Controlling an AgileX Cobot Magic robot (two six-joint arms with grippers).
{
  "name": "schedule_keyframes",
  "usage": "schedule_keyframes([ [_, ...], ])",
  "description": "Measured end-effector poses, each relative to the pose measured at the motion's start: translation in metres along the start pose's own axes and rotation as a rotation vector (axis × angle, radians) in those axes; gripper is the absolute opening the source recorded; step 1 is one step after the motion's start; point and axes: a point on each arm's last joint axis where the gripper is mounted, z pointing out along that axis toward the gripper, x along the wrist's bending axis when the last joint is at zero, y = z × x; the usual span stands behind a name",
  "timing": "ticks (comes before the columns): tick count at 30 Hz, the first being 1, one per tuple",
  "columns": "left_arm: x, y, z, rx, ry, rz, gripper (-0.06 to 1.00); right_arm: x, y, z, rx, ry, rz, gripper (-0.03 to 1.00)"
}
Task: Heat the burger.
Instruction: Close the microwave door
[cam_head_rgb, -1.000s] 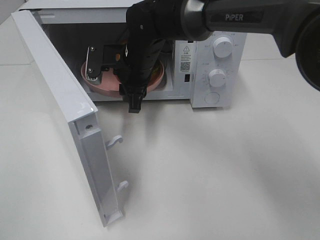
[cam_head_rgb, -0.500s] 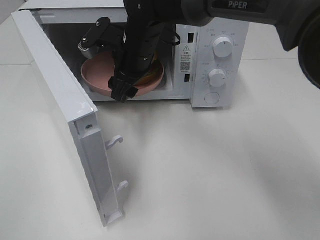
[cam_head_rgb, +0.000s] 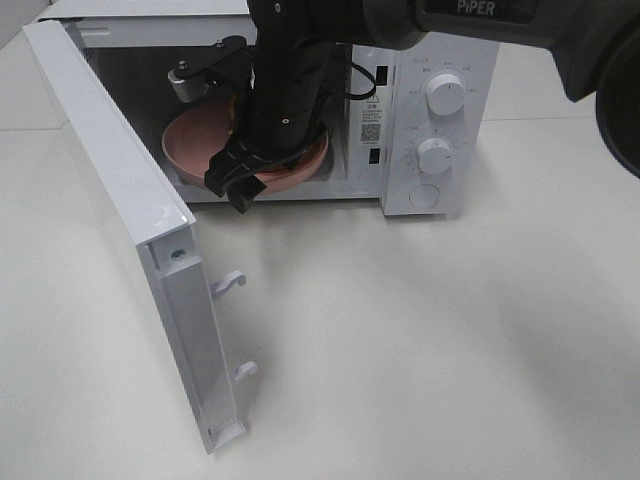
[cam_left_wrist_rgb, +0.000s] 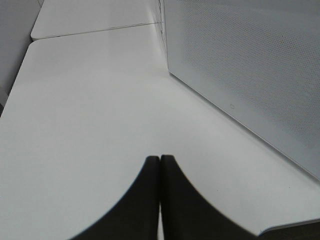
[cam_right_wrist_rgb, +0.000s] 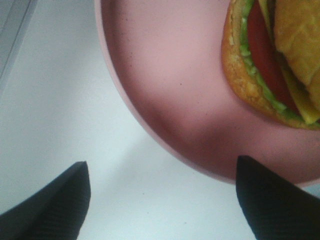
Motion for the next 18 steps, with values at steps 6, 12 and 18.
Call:
schedule_keyframes([
  [6, 0.0, 0.0, 0.0, 0.0, 0.0, 0.0, 0.0, 0.002, -0.005, 0.0, 0.061, 0.021, 0.07, 0.76],
  [12, 0.0, 0.0, 0.0, 0.0, 0.0, 0.0, 0.0, 0.004, -0.011, -0.001, 0.13, 0.03, 0.173, 0.76],
  [18, 0.0, 0.0, 0.0, 0.0, 0.0, 0.0, 0.0, 0.005, -0.014, -0.008, 0.159, 0.04, 0.227, 0.76],
])
